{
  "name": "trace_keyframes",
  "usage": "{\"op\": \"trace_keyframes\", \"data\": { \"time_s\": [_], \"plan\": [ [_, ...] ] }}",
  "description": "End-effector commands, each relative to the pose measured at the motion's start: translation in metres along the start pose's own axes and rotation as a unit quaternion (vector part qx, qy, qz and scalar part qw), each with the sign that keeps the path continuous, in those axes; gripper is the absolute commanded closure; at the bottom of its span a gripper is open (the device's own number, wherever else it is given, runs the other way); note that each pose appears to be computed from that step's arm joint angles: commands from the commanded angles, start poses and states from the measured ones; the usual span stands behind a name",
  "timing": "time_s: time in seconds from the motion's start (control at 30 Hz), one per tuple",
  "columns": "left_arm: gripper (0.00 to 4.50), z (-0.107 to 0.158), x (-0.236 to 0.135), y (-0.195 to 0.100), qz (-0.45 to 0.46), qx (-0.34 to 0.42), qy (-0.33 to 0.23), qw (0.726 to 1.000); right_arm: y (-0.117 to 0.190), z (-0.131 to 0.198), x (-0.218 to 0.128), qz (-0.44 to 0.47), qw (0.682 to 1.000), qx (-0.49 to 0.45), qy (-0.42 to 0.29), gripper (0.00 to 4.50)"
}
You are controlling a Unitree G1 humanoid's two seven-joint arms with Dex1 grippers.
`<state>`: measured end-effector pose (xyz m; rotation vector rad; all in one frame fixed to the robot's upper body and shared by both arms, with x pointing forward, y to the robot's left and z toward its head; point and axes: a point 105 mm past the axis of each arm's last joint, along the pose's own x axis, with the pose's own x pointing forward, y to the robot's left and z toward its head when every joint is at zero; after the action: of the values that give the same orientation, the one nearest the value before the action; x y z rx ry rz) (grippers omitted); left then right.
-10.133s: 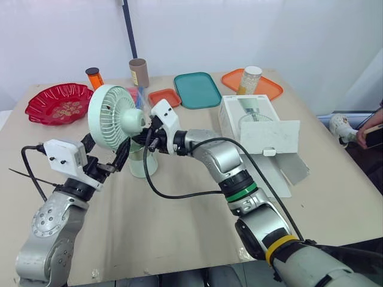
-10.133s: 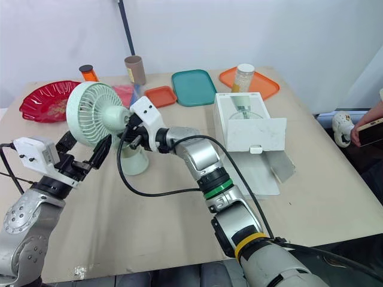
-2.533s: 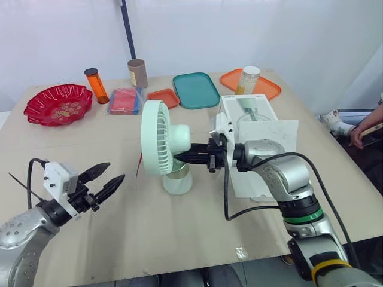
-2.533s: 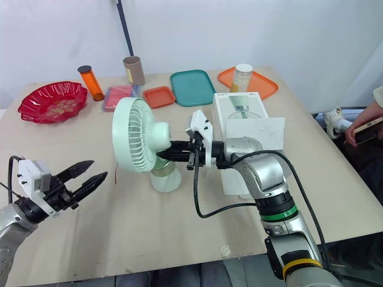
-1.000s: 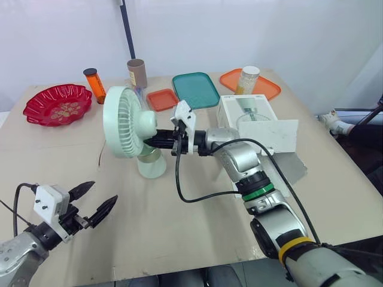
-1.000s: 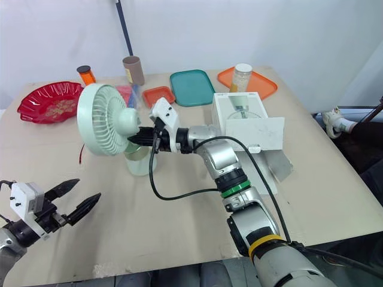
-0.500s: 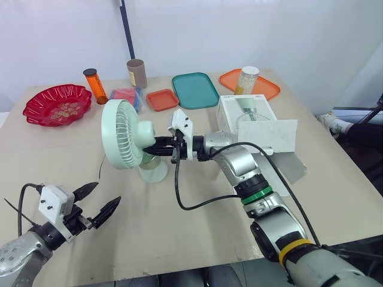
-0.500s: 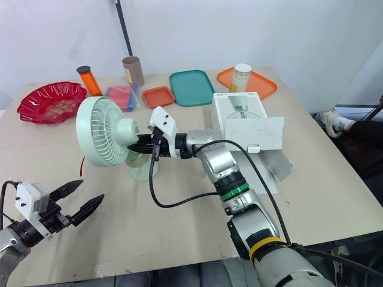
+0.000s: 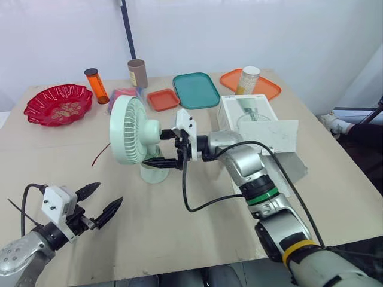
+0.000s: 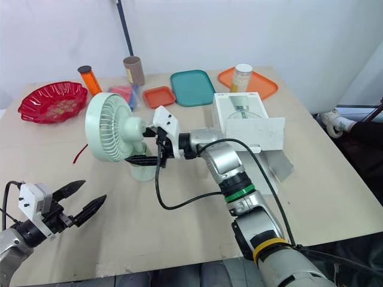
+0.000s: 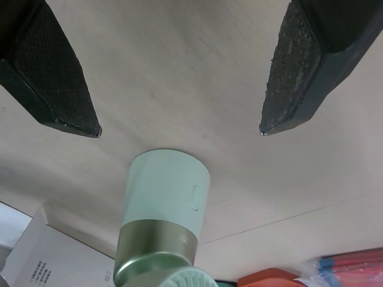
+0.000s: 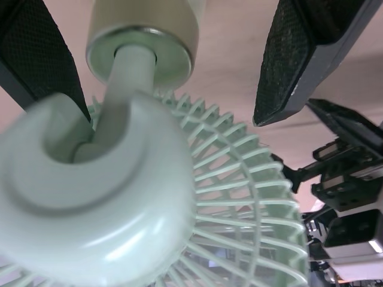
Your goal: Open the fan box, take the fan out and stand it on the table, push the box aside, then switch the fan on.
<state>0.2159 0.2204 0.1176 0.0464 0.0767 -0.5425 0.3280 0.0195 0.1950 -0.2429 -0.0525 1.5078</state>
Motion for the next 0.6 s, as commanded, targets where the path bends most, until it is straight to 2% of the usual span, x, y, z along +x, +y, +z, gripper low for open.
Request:
{"op": "trace_keyframes", "data": {
  "time_s": [0.03, 0.17, 0.3, 0.4, 0.6],
  "plan": [
    [0.0, 0.014, 0.002, -0.002, -0.006, 0.014, -0.019, 1.0, 0.002, 0.017, -0.019, -0.009, 1.0, -0.014, -0.021, 0.06],
    [0.0, 0.029, 0.005, 0.002, -0.013, 0.018, -0.035, 0.999, 0.002, 0.021, -0.053, -0.037, 0.999, -0.007, -0.018, 0.06],
    [0.0, 0.037, 0.004, 0.005, -0.036, 0.038, -0.026, 0.998, 0.008, 0.03, -0.078, -0.061, 0.998, -0.007, -0.023, 0.06],
    [0.0, 0.043, 0.004, 0.011, -0.043, 0.053, -0.022, 0.997, 0.011, 0.031, -0.088, -0.087, 0.996, -0.01, -0.017, 0.06],
    [0.0, 0.049, 0.008, 0.022, -0.049, 0.06, -0.034, 0.996, 0.03, 0.014, -0.096, -0.12, 0.992, 0.017, 0.018, 0.06]
  ]
}}
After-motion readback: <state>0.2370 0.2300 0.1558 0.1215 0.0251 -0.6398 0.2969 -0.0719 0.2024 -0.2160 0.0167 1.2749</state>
